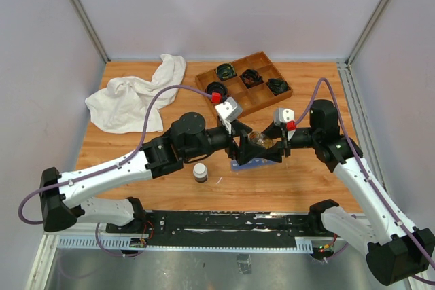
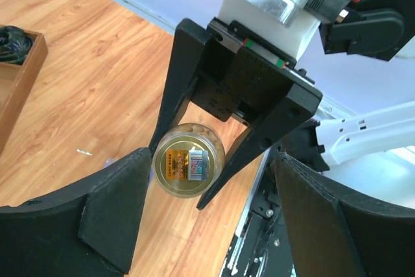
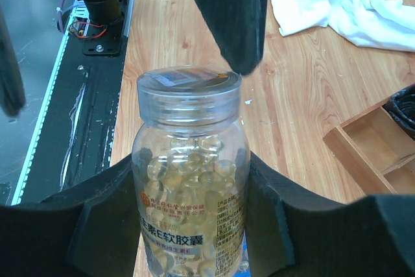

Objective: Sort the pills into containers

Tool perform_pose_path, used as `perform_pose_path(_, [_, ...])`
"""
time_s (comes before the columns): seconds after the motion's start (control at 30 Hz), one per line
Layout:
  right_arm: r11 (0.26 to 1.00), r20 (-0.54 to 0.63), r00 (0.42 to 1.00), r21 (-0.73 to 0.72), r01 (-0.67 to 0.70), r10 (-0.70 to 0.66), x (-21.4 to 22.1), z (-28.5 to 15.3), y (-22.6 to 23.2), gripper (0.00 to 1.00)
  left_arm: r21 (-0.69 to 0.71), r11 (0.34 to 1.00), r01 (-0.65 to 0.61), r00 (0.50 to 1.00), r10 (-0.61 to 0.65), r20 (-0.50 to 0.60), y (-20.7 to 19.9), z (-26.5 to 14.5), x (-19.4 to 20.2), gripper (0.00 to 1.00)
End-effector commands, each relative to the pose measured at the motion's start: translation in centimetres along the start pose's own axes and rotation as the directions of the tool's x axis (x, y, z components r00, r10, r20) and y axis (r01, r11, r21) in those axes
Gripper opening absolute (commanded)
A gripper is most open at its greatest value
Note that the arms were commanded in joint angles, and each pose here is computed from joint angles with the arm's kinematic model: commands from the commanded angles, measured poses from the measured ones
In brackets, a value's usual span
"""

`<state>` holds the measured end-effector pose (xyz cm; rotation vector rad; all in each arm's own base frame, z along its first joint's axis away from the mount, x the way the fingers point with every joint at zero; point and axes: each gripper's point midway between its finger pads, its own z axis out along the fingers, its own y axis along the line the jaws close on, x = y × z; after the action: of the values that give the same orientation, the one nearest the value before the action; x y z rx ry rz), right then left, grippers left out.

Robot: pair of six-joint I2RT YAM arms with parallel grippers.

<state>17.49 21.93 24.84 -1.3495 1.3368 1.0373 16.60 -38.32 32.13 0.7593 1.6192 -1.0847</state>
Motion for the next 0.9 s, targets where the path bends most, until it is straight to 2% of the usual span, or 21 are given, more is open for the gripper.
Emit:
perform_pose_path(0.0, [0.999, 0.027, 0.999, 0.011, 0.04, -0.04, -1.4, -0.4, -0.4, 0.07, -0.02, 0.999, 0.031, 0.997, -0.03, 0.078, 0.0, -1.0, -2.1, 0.82])
perform_pose_path(0.13, [0.999, 0.027, 0.999, 0.011, 0.041, -0.041, -1.4, -0.4, -0.4, 0.07, -0.057, 0.997, 0.047, 0.998, -0.044, 0.042, 0.7, -0.5, -1.2, 0.77])
perform_pose_path(0.43, [0.999, 0.026, 0.999, 0.012, 0.041, -0.041, -1.4, -0.4, -0.4, 0.07, -0.047, 0.998, 0.047, 0.999, -0.048, -0.006, 0.6, 0.9, -0.3, 0.62])
perform_pose_path(0.53, [0.999, 0.026, 0.999, 0.012, 0.041, -0.041, -1.4, -0.4, -0.4, 0.07, -0.04, 0.998, 0.048, 0.999, -0.049, -0.016, 0.5, 1.1, -0.1, 0.52])
perform_pose_path(0.63, [0.999, 0.027, 0.999, 0.01, 0.041, -0.041, -1.4, -0.4, -0.3, 0.07, -0.042, 0.998, 0.049, 0.999, -0.05, -0.013, 0.5, 1.2, -0.2, 0.35])
perform_pose_path(0.67, [0.999, 0.027, 0.999, 0.011, 0.041, -0.042, -1.4, -0.4, -0.3, 0.07, -0.041, 0.998, 0.048, 0.999, -0.048, -0.011, 0.5, 1.2, -0.2, 0.31])
perform_pose_path(0.77, [0.999, 0.027, 0.999, 0.011, 0.043, -0.043, -1.4, -0.4, -0.3, 0.07, -0.045, 0.998, 0.048, 0.999, -0.048, -0.007, 0.5, 1.1, -0.3, 0.33])
perform_pose_path(0.87, [0.999, 0.026, 0.999, 0.011, 0.039, -0.04, -1.4, -0.4, -0.3, 0.07, -0.057, 0.997, 0.051, 0.999, -0.051, 0.002, 0.7, 1.0, -0.6, 0.45])
